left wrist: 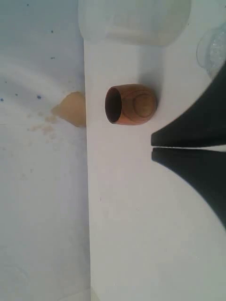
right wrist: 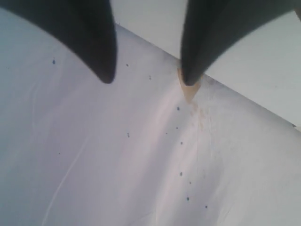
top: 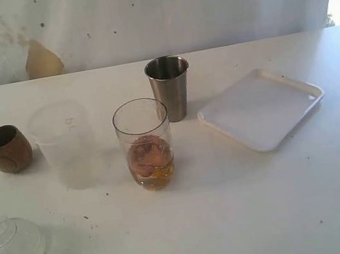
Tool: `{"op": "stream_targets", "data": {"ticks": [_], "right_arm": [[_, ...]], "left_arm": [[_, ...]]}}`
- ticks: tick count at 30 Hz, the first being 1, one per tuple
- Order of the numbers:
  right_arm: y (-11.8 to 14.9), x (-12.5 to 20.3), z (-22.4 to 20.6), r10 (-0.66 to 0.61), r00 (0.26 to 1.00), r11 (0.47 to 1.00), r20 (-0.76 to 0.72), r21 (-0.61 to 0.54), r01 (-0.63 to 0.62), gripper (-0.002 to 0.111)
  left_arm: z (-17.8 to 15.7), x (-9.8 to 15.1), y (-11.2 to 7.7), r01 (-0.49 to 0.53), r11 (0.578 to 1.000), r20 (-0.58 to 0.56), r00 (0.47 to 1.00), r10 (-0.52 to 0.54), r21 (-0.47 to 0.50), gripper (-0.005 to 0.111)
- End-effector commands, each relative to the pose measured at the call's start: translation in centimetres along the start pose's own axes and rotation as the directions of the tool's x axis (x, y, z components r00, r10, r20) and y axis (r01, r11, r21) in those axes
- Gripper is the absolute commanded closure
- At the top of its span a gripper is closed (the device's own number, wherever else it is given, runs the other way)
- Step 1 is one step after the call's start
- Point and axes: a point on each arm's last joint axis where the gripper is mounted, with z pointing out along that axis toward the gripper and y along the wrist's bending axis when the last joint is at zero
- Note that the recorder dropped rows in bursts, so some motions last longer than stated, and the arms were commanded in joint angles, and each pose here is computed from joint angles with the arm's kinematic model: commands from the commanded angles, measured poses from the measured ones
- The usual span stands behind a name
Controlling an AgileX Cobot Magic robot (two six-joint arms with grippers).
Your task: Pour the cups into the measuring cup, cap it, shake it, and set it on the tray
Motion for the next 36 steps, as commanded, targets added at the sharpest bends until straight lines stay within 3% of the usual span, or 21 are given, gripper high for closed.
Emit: {"op": "stream_targets", "data": {"ticks": [1,2,9,12,15,18,22,26,30,36], "right_arm": [[0.7,-1.2,-2.3,0.067,0.998,0.998,0.010,0.001,-0.067,0.104],[0.8,-1.3,-2.7,0.074,0.997,0.997,0.012,0.001,-0.074,0.108],[2.8,-3.0,-7.1,-0.009,0.999,0.999,0.046,-0.044,0.011,0.108],[4.6,-3.1,-8.6,-0.027,0.998,0.980,0.061,-0.194,0.038,0.108],[6.4,-2.8,-9.6,-0.009,0.998,0.926,0.067,-0.377,0.033,0.108],[7.2,-2.8,-9.9,-0.008,0.997,0.887,0.074,-0.461,0.041,0.108],[7.5,-2.2,-10.0,-0.056,0.998,0.871,0.024,-0.487,0.061,0.108],[7.7,-2.2,-10.1,0.053,0.998,0.858,-0.037,-0.510,-0.065,0.108],[9.1,-3.1,-10.5,-0.063,0.997,0.816,-0.047,-0.578,0.024,0.108],[11.9,-4.5,-9.1,-0.008,0.999,0.831,-0.036,-0.557,-0.013,0.108]], "left_arm": [[0.0,0.1,0.0,0.006,1.000,0.009,1.000,-0.006,0.000,0.106],[0.0,0.1,0.0,0.006,1.000,0.009,1.000,-0.006,0.000,0.106],[0.0,0.1,0.0,0.006,1.000,0.009,1.000,-0.006,0.000,0.106],[0.0,0.1,0.0,0.006,1.000,0.009,1.000,-0.006,0.000,0.106],[0.0,0.1,0.0,0.006,1.000,0.009,1.000,-0.006,0.000,0.106],[0.0,0.1,0.0,0.006,1.000,0.009,1.000,-0.006,0.000,0.106],[0.0,0.1,0.0,0.006,1.000,0.009,1.000,-0.006,0.000,0.106],[0.0,0.1,0.0,0.006,1.000,0.009,1.000,-0.006,0.000,0.106],[0.0,0.1,0.0,0.006,1.000,0.009,1.000,-0.006,0.000,0.106],[0.0,0.1,0.0,0.006,1.000,0.009,1.000,-0.006,0.000,0.106]]}}
